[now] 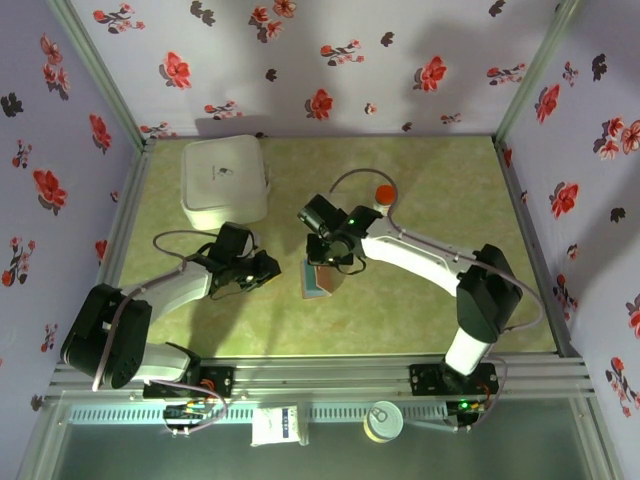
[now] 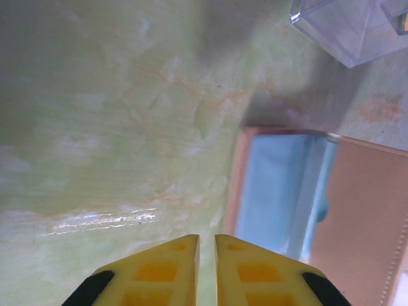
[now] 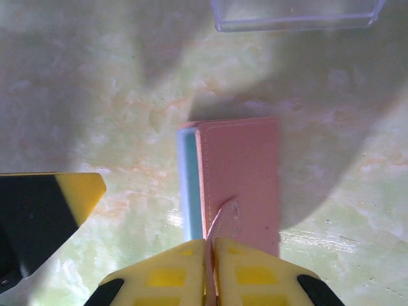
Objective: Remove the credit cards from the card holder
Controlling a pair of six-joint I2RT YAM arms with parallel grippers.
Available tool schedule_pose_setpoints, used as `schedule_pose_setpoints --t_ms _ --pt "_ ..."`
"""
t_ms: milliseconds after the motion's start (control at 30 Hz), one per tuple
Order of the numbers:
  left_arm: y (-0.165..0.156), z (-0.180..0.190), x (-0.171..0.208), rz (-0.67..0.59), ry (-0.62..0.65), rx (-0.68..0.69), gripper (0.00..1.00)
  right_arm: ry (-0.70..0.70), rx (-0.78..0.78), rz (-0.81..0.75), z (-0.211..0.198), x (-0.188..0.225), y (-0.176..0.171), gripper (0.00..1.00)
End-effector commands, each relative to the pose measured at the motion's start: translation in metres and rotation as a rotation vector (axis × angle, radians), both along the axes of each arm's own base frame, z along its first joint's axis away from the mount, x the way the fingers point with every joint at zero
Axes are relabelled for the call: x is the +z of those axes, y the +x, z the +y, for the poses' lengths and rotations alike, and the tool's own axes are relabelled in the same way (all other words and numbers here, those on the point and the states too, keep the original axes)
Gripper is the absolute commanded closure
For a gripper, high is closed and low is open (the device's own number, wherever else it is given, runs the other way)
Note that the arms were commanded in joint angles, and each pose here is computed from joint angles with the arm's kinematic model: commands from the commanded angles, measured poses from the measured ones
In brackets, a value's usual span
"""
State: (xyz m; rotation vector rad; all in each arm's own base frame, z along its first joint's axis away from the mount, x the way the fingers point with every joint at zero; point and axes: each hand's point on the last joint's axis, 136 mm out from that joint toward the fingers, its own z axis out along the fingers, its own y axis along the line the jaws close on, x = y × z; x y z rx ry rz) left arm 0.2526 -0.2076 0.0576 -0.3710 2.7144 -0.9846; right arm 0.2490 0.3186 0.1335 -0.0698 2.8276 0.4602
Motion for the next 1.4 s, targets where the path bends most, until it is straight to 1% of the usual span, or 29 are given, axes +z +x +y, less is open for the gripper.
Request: schedule_pose_setpoints --t_ms 0,200,333,400,533,700,867,1133,1367 --pt "-0.003 0.002 0.003 0.003 -0.002 -0.016 0.86 0.018 -0.035 -0.048 -0.004 0.013 0.002 0.88" --pt "-0.002 0.001 0.002 0.007 -0.001 -0.015 0.86 0.011 -0.044 -0.036 -0.007 0.005 0.003 0.88" --pt "-0.003 -0.006 -0.002 0.029 -0.015 -0.043 0.86 0.016 -0.047 -0.036 -0.010 0.003 0.003 0.88" --pt "-0.004 -0.014 -0.004 0.034 -0.020 -0.066 0.86 0.001 -0.052 -0.033 -0.017 0.000 0.003 0.88" --pt "-0.004 -0.029 -0.004 0.032 -0.022 -0.102 0.87 -0.048 -0.082 -0.035 -0.044 -0.005 0.001 0.87" --pt "-0.001 -0.036 -0.005 0.032 -0.034 -0.097 0.91 -0.086 -0.117 -0.021 -0.073 -0.015 -0.002 0.87" --pt "-0.001 -0.044 -0.003 0.033 -0.034 -0.117 0.92 -0.127 -0.142 -0.002 -0.094 -0.029 -0.004 0.87" --pt "-0.002 -0.058 -0.006 0.041 -0.035 -0.143 0.93 -0.180 -0.160 0.031 -0.108 -0.057 -0.008 0.87" --pt "-0.005 -0.060 -0.016 0.071 -0.015 -0.153 0.93 -0.197 -0.163 0.049 -0.110 -0.074 -0.008 0.87"
